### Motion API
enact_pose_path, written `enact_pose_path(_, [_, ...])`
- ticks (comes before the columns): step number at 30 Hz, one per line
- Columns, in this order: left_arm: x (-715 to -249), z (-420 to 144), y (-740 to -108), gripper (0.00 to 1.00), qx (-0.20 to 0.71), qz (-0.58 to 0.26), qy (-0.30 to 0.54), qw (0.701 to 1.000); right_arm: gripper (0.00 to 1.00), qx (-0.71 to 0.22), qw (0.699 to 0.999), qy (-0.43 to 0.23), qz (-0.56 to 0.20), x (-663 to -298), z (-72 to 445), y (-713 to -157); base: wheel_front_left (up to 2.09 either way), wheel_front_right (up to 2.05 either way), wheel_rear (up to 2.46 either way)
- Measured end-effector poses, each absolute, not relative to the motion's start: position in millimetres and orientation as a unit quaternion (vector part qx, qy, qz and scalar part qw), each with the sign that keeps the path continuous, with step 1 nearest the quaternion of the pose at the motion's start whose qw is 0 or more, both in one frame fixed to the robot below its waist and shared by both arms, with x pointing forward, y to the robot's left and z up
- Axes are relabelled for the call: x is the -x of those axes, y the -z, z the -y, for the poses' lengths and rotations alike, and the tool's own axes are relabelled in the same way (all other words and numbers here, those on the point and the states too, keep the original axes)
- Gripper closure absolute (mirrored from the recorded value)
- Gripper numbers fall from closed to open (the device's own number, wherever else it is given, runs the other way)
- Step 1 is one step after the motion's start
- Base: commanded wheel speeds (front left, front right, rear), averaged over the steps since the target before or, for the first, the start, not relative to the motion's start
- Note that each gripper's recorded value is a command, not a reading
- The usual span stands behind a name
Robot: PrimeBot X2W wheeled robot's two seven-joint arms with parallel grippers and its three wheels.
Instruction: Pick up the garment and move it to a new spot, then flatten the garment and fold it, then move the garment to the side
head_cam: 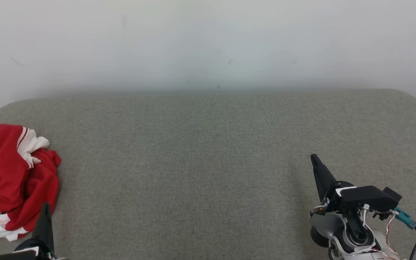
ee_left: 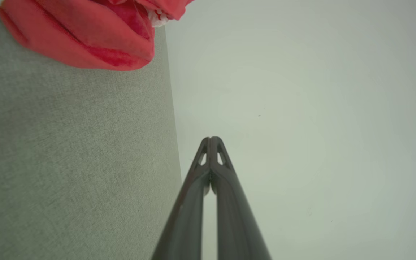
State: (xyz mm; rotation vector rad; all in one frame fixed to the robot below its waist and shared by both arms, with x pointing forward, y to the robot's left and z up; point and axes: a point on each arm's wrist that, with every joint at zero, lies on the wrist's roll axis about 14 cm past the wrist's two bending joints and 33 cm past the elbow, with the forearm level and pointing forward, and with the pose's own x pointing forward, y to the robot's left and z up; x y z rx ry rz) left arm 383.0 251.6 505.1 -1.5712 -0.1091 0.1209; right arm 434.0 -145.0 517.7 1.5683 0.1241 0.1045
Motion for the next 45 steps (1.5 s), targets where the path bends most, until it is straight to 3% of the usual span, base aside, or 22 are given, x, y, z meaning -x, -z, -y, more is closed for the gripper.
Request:
enact_pose_path(1, [-383,-252,-505,0.0,0.706,0.049,-0.054,0.704,0.0,-0.705,0.705,-0.047,-0.056,-434,145,-518,0.0,0.0,0.0])
enact_pose_path(9, [-371,-246,-479,0.0,0.712,0.02,-0.08,0.698,0.0,-0.705,0.703,-0.004,-0.088,-414,148,-478,0.0,0.0,0.0])
enact_pose_path(16, [-372,-241,-483,0.0,0.703,0.026,-0.078,0.707,0.0,-0.677,0.732,-0.007,-0.078,-413,148,-482,0.0,0.0,0.0])
enact_pose_path(24, [-375,-232,-491,0.0,0.653,0.022,-0.064,0.755,0.0,-0.616,0.784,-0.012,-0.072,-408,149,-483,0.0,0.0,0.0])
enact_pose_path(32, [-377,-229,-505,0.0,0.56,0.029,-0.052,0.826,0.0,-0.523,0.849,-0.03,-0.067,-405,144,-487,0.0,0.0,0.0])
enact_pose_path(45, [-382,-213,-529,0.0,0.414,0.047,-0.017,0.909,0.0,-0.412,0.908,-0.066,-0.03,-401,136,-508,0.0,0.0,0.0])
